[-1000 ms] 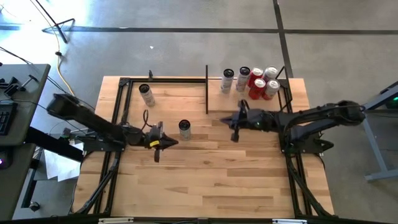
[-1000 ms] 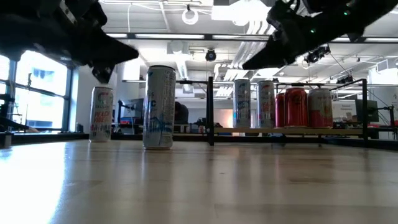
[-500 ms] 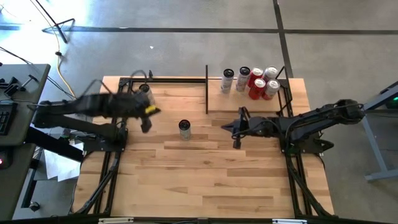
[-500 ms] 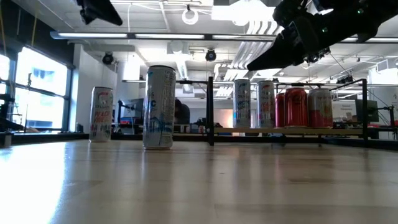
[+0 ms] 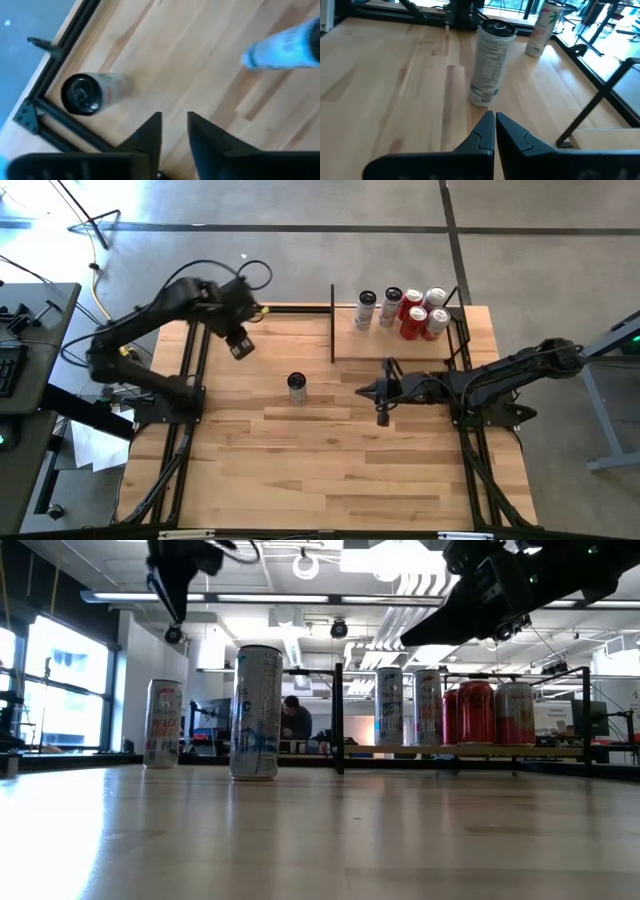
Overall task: Place canned beverage on shelf
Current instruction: Put the peach vibe soda can on the shelf aligned with the other peach vibe soda can
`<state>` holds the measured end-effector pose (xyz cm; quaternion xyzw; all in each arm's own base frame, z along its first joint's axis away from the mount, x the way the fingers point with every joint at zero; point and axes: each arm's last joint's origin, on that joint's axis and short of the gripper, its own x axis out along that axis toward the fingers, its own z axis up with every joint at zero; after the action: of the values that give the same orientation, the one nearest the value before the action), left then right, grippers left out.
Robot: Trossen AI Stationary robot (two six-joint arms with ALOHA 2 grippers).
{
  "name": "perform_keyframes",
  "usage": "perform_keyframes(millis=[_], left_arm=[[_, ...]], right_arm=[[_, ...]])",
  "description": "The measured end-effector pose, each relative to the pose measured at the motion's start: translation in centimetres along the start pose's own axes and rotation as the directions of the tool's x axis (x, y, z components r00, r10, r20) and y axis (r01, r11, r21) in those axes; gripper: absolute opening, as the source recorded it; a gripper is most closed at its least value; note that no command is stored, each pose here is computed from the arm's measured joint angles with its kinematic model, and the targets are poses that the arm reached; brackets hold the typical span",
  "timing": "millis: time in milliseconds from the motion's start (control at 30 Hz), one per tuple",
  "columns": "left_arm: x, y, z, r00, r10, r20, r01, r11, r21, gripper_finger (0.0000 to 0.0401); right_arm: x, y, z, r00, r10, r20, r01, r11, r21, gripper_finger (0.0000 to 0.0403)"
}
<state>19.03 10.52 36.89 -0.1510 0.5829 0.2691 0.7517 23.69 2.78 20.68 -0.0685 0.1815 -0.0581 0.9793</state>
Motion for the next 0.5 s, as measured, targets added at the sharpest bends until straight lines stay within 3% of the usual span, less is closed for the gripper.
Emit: perform_keyframes(millis=[267,500], left_arm=[[4.0,2.3,2.7,0.984,0.088,-0.158,-0.085,0.996,0.027,0.0208],[4.9,5.9,2.7,0.970,0.124,-0.210,-0.132,0.991,-0.029,0.0267]], right_arm=[[-0.4,1.4,0.0,0.998,0.056,0.005,-0.056,0.998,-0.014,0.0000],[-0.5,1.7,0.1,0.998,0.069,0.007,-0.069,0.997,-0.020,0.0000]])
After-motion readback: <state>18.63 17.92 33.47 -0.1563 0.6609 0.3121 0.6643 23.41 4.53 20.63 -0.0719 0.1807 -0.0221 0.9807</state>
